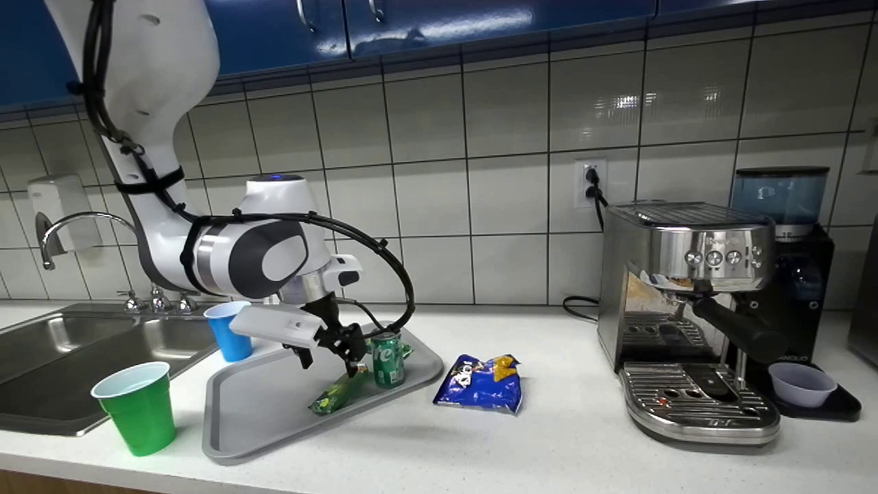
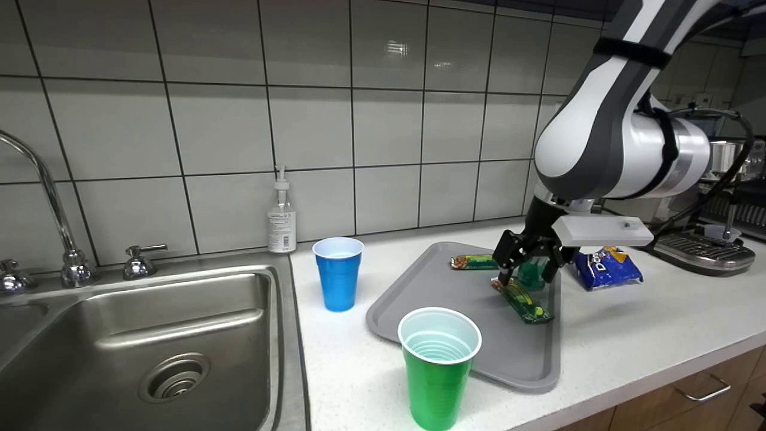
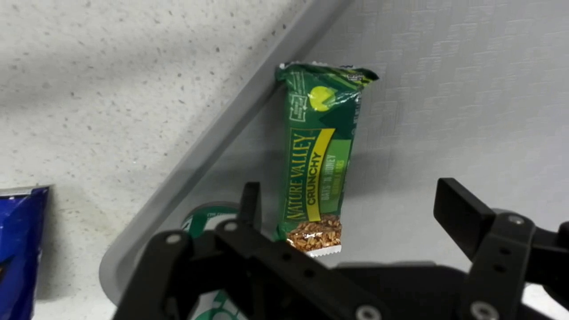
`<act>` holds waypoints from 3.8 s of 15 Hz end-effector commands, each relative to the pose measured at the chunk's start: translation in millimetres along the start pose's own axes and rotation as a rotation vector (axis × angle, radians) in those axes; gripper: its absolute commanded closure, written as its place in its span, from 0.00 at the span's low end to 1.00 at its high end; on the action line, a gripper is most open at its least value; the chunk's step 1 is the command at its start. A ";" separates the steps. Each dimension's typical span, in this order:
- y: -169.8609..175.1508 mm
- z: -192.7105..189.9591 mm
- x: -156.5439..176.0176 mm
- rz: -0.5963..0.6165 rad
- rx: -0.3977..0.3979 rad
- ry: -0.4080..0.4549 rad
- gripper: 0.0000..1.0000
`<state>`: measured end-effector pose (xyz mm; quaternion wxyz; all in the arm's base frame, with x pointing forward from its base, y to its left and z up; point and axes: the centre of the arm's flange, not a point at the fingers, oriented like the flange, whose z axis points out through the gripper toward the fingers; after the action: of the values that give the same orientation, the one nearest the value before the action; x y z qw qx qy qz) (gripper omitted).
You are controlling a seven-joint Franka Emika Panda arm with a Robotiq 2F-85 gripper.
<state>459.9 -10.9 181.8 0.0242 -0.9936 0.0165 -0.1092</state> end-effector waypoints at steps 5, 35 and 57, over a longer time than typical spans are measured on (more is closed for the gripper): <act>-0.7 0.2 -0.5 -0.001 0.001 -0.001 0.00; -42.2 -66.5 -42.9 -0.210 -0.044 0.098 0.00; -158.1 -114.9 -80.6 -0.570 0.059 0.169 0.00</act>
<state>389.7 160.9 267.1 0.0258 -0.9492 -0.2424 -0.1989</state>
